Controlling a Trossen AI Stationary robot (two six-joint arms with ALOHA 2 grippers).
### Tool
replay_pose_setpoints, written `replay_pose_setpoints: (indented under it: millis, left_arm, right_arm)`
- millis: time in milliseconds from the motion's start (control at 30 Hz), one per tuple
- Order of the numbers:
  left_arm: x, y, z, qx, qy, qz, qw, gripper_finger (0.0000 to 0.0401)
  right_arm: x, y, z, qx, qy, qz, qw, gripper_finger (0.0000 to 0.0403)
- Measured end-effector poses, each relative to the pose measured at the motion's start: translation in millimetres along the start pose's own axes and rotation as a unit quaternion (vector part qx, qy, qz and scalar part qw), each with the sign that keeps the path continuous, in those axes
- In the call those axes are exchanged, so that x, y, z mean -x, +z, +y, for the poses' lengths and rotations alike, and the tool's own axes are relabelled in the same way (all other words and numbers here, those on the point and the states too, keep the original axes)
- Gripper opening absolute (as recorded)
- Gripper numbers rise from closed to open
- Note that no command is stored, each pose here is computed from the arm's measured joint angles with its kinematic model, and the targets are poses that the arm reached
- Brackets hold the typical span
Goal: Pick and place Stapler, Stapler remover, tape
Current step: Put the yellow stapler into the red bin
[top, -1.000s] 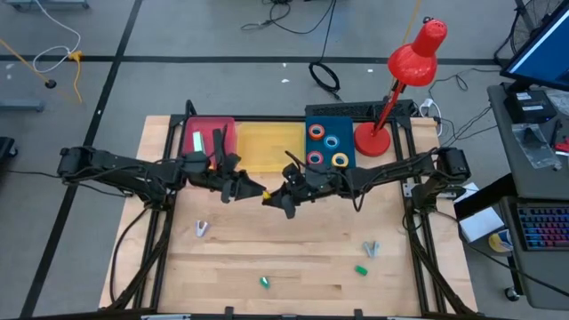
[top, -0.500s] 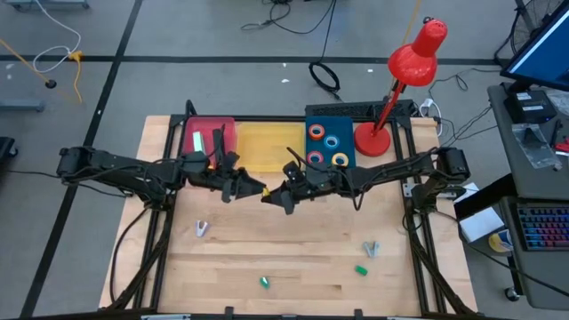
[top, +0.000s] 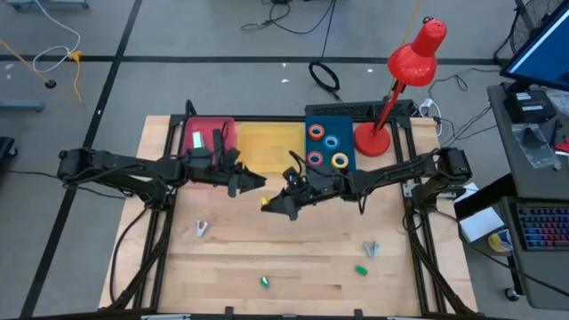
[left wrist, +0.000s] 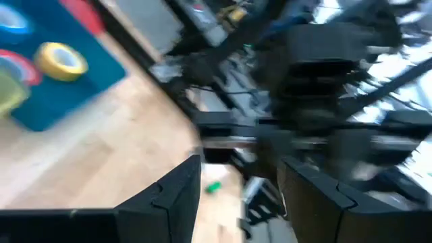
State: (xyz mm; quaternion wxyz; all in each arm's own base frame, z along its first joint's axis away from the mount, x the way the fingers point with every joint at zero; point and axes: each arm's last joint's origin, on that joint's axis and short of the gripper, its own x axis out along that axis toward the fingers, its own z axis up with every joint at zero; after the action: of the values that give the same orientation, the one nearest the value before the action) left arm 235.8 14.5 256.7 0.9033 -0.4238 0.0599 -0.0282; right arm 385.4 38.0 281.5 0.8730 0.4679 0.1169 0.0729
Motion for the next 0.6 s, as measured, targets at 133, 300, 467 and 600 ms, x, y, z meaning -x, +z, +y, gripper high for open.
replay_pose_setpoints:
  millis: [133,300,467,600]
  left_arm:
    - [0.2,2.6,1.3,0.001,-0.007,0.002,1.0,0.0196]
    - [1.3,7.9,-6.7,-0.005,-0.058,-0.008,0.998,0.0196]
    - [0.5,3.3,-8.6,0.007,-0.063,0.01,0.998,0.0196]
    - [-0.1,-0.4,-12.0,0.007,-0.069,0.017,0.997,0.0196]
  right_arm:
    - [-0.7,-2.0,-0.8,-0.002,-0.009,-0.003,1.0,0.0063]
    - [-0.7,-3.2,-1.9,-0.003,-0.014,0.003,1.0,0.0063]
    - [0.3,2.7,-5.7,-0.002,-0.02,-0.007,1.0,0.0063]
    - [1.4,8.1,-9.4,-0.002,-0.025,-0.014,1.0,0.0063]
